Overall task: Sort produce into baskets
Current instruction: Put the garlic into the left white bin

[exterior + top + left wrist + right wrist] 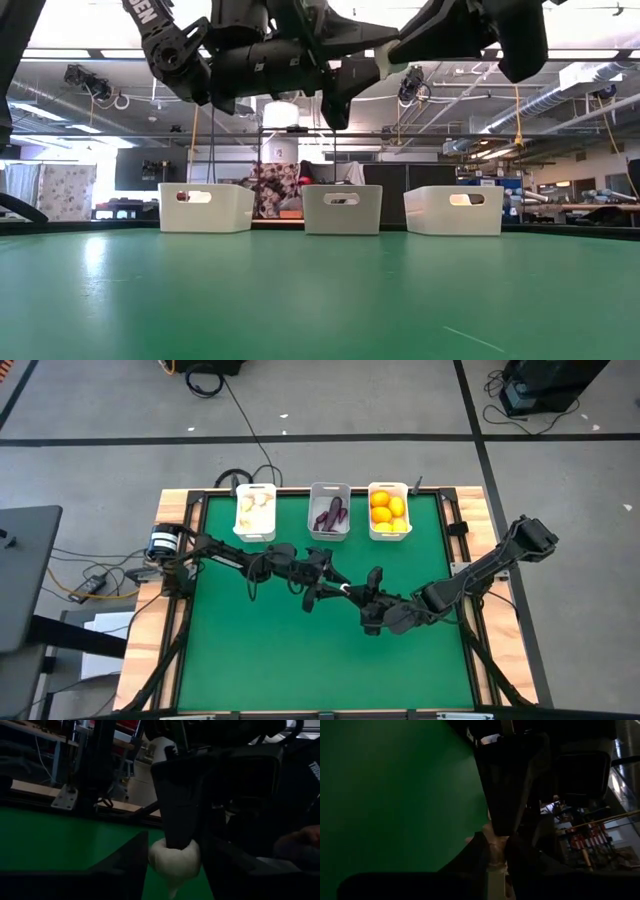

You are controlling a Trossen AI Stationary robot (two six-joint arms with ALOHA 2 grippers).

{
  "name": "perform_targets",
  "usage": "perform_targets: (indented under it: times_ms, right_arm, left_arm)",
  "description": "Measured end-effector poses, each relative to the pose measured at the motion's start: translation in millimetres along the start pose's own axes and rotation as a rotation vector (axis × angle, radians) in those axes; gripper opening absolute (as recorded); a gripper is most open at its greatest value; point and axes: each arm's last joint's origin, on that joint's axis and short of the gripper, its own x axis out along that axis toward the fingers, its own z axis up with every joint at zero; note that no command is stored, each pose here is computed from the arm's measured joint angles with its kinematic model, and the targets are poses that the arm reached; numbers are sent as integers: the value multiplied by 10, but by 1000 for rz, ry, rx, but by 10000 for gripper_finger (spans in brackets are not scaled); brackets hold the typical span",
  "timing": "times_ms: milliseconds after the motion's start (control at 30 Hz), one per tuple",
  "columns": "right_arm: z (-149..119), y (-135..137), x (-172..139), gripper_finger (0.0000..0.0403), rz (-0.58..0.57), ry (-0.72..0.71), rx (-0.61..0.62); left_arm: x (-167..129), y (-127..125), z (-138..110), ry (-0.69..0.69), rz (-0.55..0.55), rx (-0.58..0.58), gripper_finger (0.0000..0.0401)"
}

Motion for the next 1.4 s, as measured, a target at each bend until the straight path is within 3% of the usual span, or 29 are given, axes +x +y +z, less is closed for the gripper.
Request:
perform_targets:
  times_ms: [300, 467, 700, 867, 967, 1033, 1233, 1400]
  right_arm:
    - [9, -15, 0, 75, -32, 5, -20]
    - [8, -16, 0, 77, -38, 8, -19]
    - [4, -20, -1, 115, -59, 21, -12]
    - [-39, -29, -58, 166, -252, 134, 52]
    - [-85, 0, -141, 189, -401, 183, 168]
    - [-122, 41, -182, 197, -422, 178, 244]
    - [-215, 112, -177, 199, -270, 179, 404]
    - [-308, 92, -122, 199, -227, 235, 429]
  left_arm:
    - [-2, -2, 8, -4, -1, 2, 166]
    - [-2, -1, 5, 0, 0, 1, 130]
    - [-33, 56, 40, -3, 7, -32, 94]
    - [-195, 241, 196, 40, 61, -70, 94]
    - [-367, 392, 320, 99, 153, -64, 94]
    - [-522, 502, 436, 128, 248, -38, 95]
    - [-1097, 762, 664, 282, 680, 25, 96]
    - [-1580, 871, 802, 387, 1013, 24, 97]
